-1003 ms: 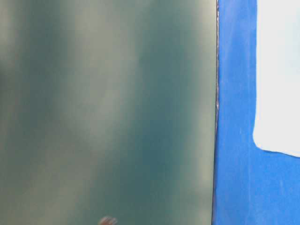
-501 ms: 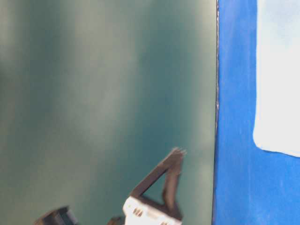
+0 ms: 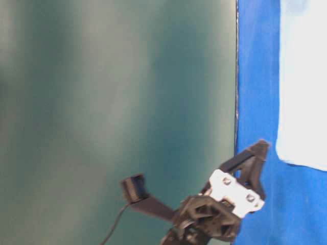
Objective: Fold the light blue towel.
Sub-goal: 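Move both grippers to the towel's top corners and grasp them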
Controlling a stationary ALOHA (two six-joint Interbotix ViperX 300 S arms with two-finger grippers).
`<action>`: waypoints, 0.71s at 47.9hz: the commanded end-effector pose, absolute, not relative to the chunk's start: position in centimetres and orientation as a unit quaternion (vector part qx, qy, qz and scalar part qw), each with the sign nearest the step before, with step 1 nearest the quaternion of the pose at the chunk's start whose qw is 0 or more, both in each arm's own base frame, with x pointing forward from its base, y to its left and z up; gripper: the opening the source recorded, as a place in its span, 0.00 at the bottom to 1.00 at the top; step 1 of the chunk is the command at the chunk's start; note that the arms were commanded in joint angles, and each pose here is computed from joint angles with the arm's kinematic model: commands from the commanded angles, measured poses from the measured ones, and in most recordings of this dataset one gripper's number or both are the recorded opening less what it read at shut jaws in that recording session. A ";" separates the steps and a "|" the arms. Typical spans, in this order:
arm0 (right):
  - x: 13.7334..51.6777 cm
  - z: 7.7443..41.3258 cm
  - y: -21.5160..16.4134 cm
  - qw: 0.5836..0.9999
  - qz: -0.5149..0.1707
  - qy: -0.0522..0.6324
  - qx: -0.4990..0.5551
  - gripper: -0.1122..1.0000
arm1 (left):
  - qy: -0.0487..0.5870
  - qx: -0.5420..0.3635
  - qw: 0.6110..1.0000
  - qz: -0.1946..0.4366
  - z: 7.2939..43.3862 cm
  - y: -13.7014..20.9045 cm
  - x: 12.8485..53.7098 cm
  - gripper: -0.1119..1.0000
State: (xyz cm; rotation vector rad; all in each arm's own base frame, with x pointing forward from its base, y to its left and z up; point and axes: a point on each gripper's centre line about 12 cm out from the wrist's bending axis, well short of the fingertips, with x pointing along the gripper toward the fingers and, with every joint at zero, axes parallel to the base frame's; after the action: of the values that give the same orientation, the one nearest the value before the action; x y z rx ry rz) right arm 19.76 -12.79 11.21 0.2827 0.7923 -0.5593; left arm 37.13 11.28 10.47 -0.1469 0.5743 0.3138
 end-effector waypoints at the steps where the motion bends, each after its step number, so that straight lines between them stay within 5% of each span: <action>1: 20.2 10.9 -13.5 0.875 -0.272 0.376 0.134 0.60 | 0.272 -0.075 0.946 0.162 10.6 12.1 37.9 0.91; 16: 19.9 9.2 -14.0 0.865 -0.280 0.390 0.143 0.56 | 0.303 -0.076 0.936 0.163 8.5 12.4 37.9 0.83; 20: 19.8 9.1 -13.9 0.864 -0.279 0.393 0.142 0.44 | 0.319 -0.068 0.933 0.155 8.2 12.0 37.8 0.67; 26: 19.8 9.2 -14.0 0.865 -0.280 0.392 0.142 0.12 | 0.331 -0.066 0.930 0.148 8.0 11.5 37.8 0.32; 30: 19.8 9.2 -13.9 0.865 -0.280 0.390 0.142 0.11 | 0.333 -0.064 0.929 0.146 7.9 11.4 37.7 0.15; 34: 19.8 9.3 -14.0 0.865 -0.280 0.390 0.143 0.11 | 0.333 -0.061 0.930 0.145 8.0 11.4 37.8 0.12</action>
State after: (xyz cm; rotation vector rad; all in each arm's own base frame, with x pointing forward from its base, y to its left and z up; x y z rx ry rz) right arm 19.64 -13.75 8.88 0.3048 0.8367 -0.5842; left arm 37.46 11.35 7.18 -0.1356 0.7007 0.3008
